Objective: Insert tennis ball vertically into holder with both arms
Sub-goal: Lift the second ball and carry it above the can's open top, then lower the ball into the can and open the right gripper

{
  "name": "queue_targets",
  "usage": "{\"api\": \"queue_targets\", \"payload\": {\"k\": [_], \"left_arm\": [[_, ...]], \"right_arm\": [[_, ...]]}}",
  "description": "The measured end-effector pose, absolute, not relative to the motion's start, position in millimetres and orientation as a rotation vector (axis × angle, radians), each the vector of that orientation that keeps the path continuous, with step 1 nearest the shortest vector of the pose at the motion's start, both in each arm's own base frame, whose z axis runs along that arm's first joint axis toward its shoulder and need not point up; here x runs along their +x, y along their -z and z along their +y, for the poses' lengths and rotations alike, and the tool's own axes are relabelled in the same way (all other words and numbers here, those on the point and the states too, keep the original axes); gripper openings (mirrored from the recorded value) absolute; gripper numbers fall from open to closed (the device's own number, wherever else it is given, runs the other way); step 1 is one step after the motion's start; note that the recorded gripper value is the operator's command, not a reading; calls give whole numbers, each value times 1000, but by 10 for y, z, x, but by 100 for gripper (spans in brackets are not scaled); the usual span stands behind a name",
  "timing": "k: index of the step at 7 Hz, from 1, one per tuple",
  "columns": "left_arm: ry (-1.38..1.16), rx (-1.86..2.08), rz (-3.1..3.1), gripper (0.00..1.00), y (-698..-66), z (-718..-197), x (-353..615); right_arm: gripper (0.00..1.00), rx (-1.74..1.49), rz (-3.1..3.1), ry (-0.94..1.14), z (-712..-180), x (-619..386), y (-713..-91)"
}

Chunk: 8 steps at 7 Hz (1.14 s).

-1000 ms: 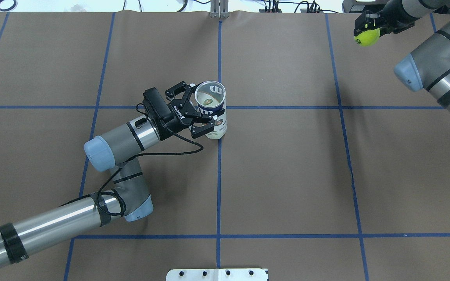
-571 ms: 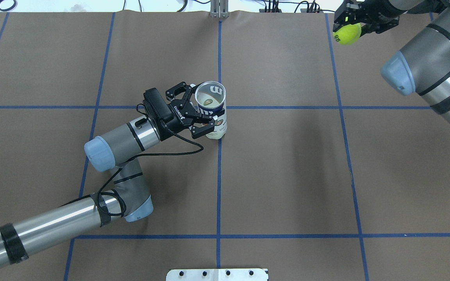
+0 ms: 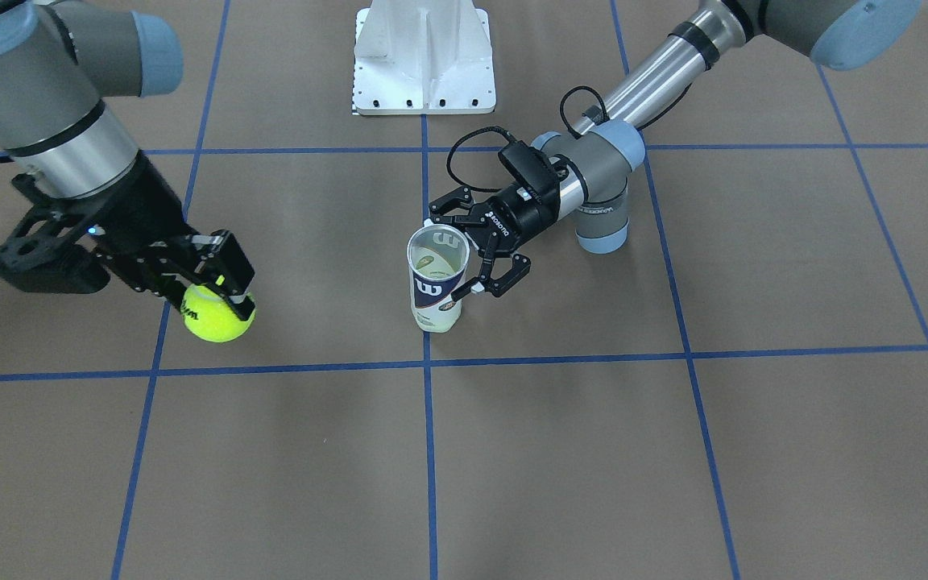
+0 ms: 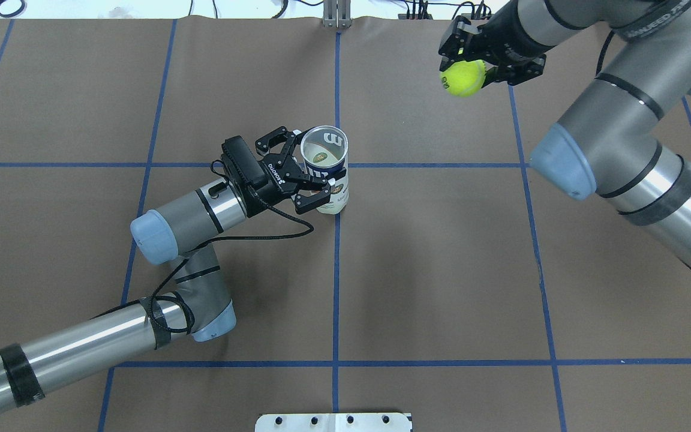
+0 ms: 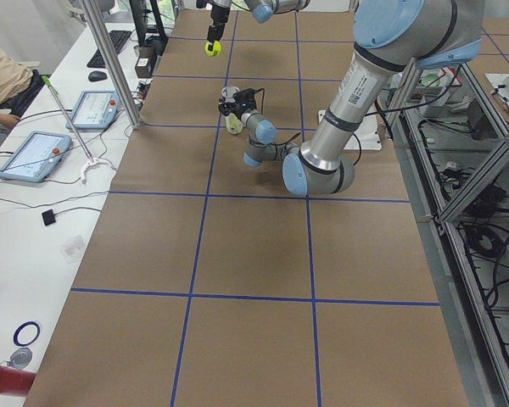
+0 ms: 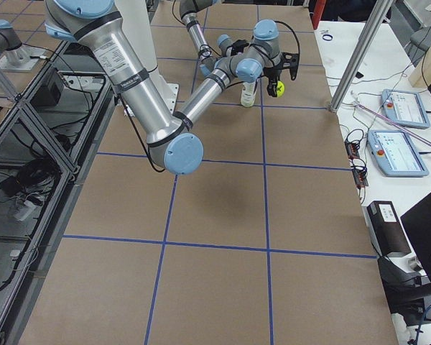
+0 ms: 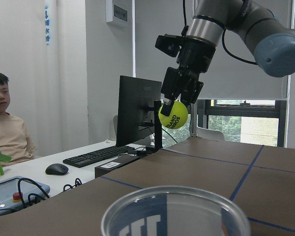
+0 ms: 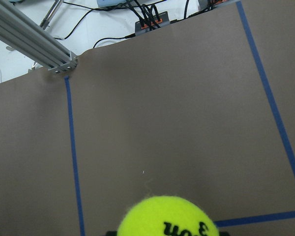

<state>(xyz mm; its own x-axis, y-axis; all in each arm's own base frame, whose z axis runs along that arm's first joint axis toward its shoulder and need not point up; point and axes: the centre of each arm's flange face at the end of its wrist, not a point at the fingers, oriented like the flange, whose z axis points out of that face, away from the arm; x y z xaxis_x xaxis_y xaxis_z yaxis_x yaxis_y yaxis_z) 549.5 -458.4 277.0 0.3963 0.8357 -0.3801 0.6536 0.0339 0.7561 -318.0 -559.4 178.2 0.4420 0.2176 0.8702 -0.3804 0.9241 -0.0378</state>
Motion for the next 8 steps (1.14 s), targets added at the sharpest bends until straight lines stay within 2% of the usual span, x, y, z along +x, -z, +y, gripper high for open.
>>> {"api": "queue_targets", "payload": {"k": [3,5,6,7,8], "left_arm": [[-239,1677,1317,96,-2740,-4596,5518],[-241,1672,1314,96,-2721,-4596,5535],[-242,1671,1315,96,-2717,-4596,5537],[-242,1671,1315,96,-2715,-4591,5542],[-242,1671,1316,96,-2714,-4589,5544]], "right_arm": [[0,143,-1024,-420,-5077,-3910,-863],[0,159,-983,-419,-4824,-4247,-540],[17,174,-969,-415,-4750,-4356,-499],[85,183,-958,-410,-4706,-4437,-487],[98,188,-953,-402,-4681,-4486,-481]]}}
